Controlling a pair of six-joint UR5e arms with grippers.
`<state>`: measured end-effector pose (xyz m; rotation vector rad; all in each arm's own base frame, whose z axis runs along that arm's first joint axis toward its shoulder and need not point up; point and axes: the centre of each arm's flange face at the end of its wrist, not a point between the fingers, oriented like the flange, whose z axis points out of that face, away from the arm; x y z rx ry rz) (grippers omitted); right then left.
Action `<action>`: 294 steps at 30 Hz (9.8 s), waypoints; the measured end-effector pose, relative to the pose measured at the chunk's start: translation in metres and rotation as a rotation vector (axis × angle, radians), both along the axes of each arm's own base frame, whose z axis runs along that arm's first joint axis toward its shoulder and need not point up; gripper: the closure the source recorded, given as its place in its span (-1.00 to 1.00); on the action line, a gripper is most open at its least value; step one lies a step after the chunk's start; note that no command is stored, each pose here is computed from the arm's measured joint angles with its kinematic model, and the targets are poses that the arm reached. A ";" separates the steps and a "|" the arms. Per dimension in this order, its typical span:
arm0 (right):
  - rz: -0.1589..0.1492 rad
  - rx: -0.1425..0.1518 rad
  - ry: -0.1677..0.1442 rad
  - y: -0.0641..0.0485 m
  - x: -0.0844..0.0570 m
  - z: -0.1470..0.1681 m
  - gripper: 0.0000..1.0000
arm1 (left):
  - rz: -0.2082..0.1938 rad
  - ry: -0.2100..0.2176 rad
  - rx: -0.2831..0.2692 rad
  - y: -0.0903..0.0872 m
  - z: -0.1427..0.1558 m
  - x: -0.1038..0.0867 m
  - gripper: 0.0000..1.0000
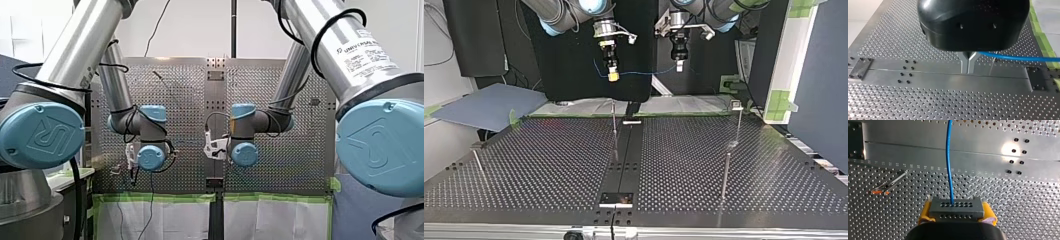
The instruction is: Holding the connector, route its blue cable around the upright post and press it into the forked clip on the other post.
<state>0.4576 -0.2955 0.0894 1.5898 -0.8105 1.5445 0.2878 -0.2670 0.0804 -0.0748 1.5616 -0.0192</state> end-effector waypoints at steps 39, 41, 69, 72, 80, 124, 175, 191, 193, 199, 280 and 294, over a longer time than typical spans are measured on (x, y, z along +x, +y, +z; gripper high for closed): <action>-0.004 0.014 0.014 0.002 -0.003 -0.001 1.00 | 0.001 0.013 0.015 0.000 0.004 0.001 0.98; -0.004 0.024 0.024 0.003 -0.004 -0.003 1.00 | 0.001 0.019 0.019 0.000 0.004 0.001 0.98; -0.005 0.055 0.056 0.007 -0.008 -0.007 1.00 | 0.002 0.024 0.022 0.001 0.004 0.000 0.98; -0.005 0.055 0.056 0.007 -0.008 -0.007 1.00 | 0.002 0.024 0.022 0.001 0.004 0.000 0.98; -0.005 0.055 0.056 0.007 -0.008 -0.007 1.00 | 0.001 0.024 0.022 0.001 0.004 0.000 0.98; 0.087 -0.011 -0.187 -0.031 0.028 0.187 1.00 | 0.190 -0.137 -0.123 0.034 0.160 0.079 0.94; 0.216 -0.163 -0.320 -0.082 0.085 0.342 1.00 | 0.193 -0.388 -0.397 0.113 0.394 0.139 0.94; 0.221 -0.159 -0.323 -0.101 0.103 0.348 1.00 | 0.176 -0.399 -0.433 0.160 0.404 0.213 0.89; 0.221 -0.154 -0.320 -0.103 0.105 0.344 1.00 | 0.174 -0.403 -0.434 0.167 0.405 0.223 0.89; 0.218 -0.147 -0.313 -0.112 0.111 0.332 1.00 | 0.164 -0.428 -0.439 0.189 0.412 0.247 0.89; 0.029 0.108 -0.117 -0.153 0.051 0.093 1.00 | 0.027 -0.092 -0.416 0.163 0.261 0.294 -1.00; -0.141 0.126 -0.110 -0.178 -0.013 0.039 1.00 | 0.030 -0.095 -0.419 0.165 0.261 0.294 -1.00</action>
